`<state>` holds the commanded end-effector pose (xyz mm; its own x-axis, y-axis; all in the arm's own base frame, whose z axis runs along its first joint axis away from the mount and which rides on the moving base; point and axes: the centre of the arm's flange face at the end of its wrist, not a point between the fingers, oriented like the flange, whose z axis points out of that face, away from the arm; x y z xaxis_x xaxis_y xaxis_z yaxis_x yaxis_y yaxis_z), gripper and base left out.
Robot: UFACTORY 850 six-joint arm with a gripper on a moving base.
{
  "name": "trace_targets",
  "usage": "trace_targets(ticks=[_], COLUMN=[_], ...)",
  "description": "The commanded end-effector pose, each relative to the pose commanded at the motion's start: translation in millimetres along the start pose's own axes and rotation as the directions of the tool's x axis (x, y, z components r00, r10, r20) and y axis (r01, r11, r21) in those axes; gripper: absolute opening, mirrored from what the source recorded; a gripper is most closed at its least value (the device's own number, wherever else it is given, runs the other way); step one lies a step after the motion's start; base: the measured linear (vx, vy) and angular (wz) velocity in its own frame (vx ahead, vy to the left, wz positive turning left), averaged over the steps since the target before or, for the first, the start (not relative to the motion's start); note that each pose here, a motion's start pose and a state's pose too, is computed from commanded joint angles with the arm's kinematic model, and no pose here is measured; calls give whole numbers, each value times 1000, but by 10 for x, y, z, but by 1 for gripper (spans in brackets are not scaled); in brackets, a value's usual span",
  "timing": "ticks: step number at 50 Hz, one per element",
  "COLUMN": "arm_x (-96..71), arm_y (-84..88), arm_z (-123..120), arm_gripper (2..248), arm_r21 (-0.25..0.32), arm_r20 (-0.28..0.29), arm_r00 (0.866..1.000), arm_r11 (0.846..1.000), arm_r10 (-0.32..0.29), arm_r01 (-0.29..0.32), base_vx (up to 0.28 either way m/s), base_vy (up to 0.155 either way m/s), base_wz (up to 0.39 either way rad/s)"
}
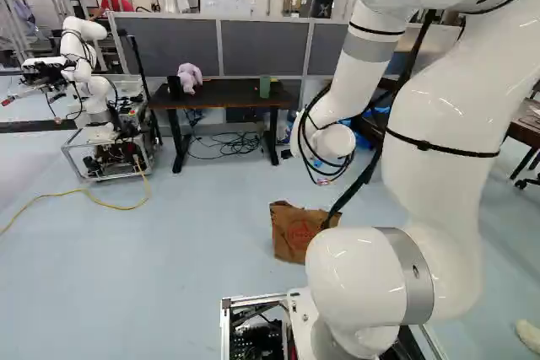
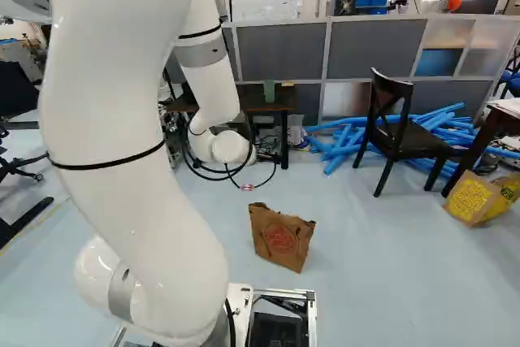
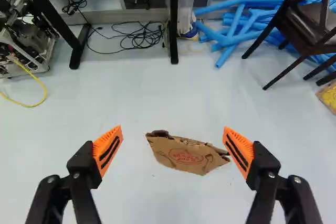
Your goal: Pick up the bag on the ground and place it on the table
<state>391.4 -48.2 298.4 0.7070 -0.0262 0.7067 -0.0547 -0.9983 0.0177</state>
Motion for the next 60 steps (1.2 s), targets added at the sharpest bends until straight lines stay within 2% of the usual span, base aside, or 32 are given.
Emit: trace_targets(ticks=[28, 60], arm_x=[-65, -176], arm_y=[187, 415], arm_z=[504, 1074], arm_gripper=[247, 247], arm_r21=[4, 30], arm_r20=[138, 265], arm_r00=[990, 963], arm_r11=[1000, 998], arm_r10=[-13, -54], arm_r01=[12, 48], base_vx=[0, 0], base_vy=[0, 0], base_wz=[0, 0])
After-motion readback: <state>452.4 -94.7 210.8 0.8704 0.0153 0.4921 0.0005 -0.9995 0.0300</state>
